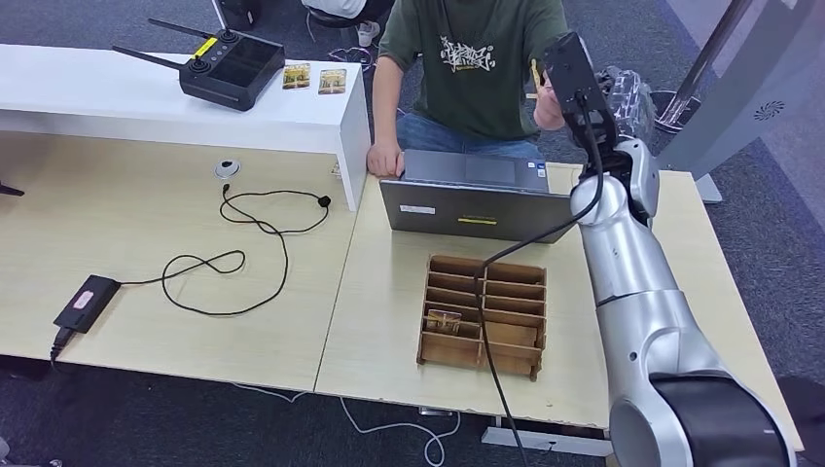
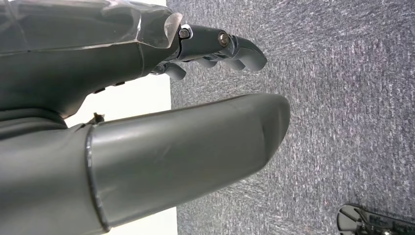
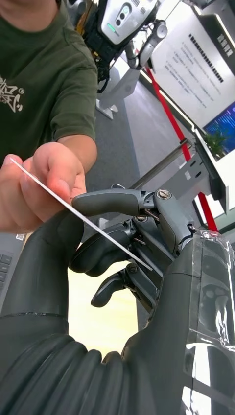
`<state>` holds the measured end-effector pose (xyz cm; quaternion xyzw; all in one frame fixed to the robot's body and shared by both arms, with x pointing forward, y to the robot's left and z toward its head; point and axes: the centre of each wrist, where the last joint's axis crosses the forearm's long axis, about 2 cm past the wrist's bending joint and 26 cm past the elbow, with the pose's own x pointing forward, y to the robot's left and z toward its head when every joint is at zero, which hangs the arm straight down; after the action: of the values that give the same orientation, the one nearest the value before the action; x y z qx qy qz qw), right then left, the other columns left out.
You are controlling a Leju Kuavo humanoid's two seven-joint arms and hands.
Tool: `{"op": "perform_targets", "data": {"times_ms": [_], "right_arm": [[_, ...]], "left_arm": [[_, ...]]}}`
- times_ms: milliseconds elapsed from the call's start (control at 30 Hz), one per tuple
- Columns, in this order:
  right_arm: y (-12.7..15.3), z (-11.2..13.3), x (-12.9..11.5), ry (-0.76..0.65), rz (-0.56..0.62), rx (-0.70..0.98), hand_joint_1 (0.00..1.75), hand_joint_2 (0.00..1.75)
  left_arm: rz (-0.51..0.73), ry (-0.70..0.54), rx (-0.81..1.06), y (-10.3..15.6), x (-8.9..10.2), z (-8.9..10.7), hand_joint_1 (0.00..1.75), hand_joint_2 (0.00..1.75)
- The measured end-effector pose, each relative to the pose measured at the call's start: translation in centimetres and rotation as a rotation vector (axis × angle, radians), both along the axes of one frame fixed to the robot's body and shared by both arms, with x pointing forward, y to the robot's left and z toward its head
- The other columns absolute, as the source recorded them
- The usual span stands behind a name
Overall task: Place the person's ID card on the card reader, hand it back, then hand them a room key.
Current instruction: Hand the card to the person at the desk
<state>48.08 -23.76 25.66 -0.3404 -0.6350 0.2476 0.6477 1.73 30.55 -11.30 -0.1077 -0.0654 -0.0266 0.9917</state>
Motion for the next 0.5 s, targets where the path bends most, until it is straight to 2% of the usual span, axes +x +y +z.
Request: {"op": "perform_targets", "data": {"times_ms": [267,333,400,467,500], "right_arm": [[0.40,0.03,0.27,0.038,0.017,-0.014,1.58,1.75],[0.44,0.02,0.30,0.042,0.017,-0.017,1.53,1.75],[0.46,0.00,0.32,0.047,0.016,-0.019,1.20,1.75],[0.46,-0.08,0.32,0.052,0.017,-0.020,0.45,1.75],[0.46,-0.13,0.32,0.054,0.017,-0.020,0.23,1.75]], "left_arm": [[-0.001,0.000,0.005,0.33,0.07,0.01,0.00,0.00],[-0.002,0.000,0.004,0.34,0.07,0.01,0.00,0.00],[-0.002,0.000,0.004,0.36,0.08,0.02,0.00,0.00],[-0.002,0.000,0.005,0.41,0.08,0.02,0.00,0.00],[-0.003,0.000,0.006,0.45,0.08,0.02,0.00,0.00]]}}
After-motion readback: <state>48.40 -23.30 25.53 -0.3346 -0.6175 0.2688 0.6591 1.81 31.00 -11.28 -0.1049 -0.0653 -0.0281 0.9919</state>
